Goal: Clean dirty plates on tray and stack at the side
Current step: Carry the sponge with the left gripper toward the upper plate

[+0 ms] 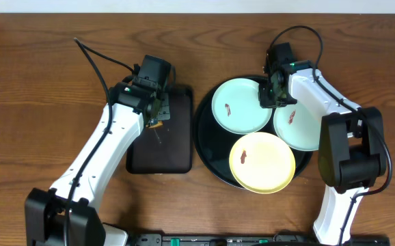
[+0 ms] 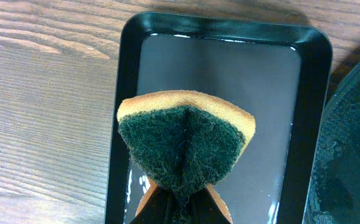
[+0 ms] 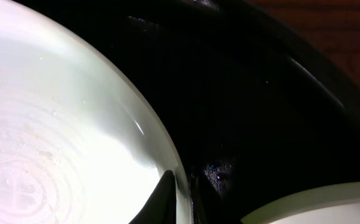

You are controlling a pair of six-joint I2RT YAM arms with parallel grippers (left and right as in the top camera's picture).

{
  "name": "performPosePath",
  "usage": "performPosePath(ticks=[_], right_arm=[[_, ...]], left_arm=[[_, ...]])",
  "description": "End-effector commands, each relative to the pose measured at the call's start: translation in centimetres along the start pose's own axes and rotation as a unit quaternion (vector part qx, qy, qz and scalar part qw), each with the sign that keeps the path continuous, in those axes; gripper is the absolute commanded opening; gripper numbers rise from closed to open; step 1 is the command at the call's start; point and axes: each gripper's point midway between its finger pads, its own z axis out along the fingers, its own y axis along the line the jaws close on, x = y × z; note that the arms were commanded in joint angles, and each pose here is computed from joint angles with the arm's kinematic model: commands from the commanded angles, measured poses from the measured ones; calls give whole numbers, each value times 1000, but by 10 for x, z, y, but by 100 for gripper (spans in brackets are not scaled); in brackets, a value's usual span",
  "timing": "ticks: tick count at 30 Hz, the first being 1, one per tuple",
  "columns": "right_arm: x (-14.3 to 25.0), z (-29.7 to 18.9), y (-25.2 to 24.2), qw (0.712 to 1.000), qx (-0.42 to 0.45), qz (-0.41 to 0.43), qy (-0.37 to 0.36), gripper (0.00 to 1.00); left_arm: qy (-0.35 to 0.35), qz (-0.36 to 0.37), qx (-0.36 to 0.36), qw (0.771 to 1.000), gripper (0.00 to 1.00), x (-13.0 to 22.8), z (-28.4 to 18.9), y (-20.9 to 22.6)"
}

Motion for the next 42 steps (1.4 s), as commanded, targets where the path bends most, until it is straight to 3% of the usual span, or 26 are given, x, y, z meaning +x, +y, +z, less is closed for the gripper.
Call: performPosePath(ticks=[1, 4, 9, 36, 42], right_arm=[[-1, 0, 0, 1000, 2, -3, -1, 9], [-1, 0, 0, 1000, 3, -3, -1, 9], [0, 0, -1, 1000, 3, -6, 1, 1], [1, 0, 0, 1000, 3, -7, 1, 1], [0, 0, 0, 1000, 3, -7, 1, 1]], left_arm=[[9, 4, -7, 1000, 7, 2, 6, 1], [13, 5, -8, 1000, 8, 3, 9, 1], [14, 5, -9, 1000, 8, 3, 10, 0], [-3, 12, -7, 1000, 7, -17, -5, -2], [-23, 8, 29, 999, 7, -42, -41, -13]])
